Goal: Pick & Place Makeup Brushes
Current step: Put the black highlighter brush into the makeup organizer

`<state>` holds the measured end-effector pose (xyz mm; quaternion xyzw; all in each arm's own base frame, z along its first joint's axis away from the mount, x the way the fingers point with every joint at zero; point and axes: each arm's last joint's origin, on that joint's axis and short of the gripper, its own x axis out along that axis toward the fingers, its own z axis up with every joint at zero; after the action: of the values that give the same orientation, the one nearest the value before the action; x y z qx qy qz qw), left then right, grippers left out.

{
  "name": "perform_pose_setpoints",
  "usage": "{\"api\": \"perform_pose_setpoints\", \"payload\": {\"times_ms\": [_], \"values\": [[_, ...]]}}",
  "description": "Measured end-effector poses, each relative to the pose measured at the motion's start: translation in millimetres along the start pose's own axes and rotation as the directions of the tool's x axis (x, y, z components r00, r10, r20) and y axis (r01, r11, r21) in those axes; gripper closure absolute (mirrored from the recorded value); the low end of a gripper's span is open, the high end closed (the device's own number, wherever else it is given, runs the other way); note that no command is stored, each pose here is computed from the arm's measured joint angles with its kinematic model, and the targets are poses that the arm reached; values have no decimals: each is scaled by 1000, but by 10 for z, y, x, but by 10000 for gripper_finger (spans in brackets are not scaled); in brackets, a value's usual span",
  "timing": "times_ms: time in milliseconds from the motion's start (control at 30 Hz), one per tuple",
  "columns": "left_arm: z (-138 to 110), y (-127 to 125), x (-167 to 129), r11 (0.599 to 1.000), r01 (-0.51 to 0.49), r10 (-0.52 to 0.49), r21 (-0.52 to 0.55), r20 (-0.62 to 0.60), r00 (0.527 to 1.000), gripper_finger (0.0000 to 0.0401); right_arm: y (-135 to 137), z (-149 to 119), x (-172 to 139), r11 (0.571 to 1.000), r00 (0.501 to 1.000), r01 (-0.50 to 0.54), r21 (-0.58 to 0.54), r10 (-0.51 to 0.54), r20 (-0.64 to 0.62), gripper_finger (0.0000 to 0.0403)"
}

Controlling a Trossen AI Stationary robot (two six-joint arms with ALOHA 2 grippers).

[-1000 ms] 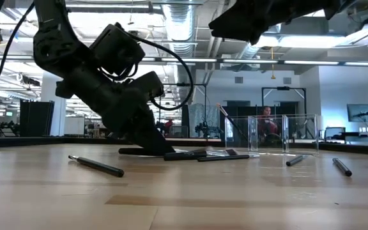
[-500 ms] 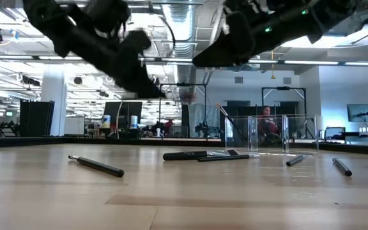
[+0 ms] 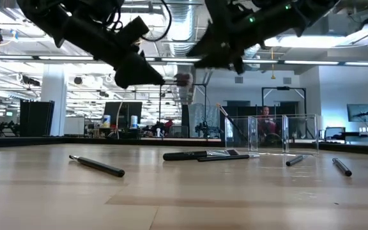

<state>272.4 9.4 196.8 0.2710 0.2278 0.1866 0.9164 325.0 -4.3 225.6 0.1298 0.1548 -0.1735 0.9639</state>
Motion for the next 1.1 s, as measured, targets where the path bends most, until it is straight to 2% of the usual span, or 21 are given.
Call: {"api": "perform_pose_setpoints", "payload": {"times_ms": [100,267,400,600,833,1000,1100], "values": [[74,-58,-45,999,5,-6,35,50,999,361,-73,-46,16,999,998,24,34,-22,-63,238],[184,-147,-123,997,12,-22,79,128,992,361,-151,-53,88,994,992,-74,76,81,-98,239],[214,-185,-155,995,15,-29,97,144,989,361,-141,-39,103,991,990,-109,73,115,-82,239],[216,-172,-159,996,-25,14,89,129,992,357,-64,49,107,965,967,-255,63,256,-4,239],[225,-184,-171,996,-30,18,88,131,991,357,-77,66,111,964,966,-258,63,258,12,239],[257,-232,-193,994,53,-71,101,188,980,357,-93,114,115,962,963,-266,65,263,54,239],[286,-219,-198,995,50,-68,85,220,973,357,-98,128,118,959,960,-274,66,270,68,239]]}}
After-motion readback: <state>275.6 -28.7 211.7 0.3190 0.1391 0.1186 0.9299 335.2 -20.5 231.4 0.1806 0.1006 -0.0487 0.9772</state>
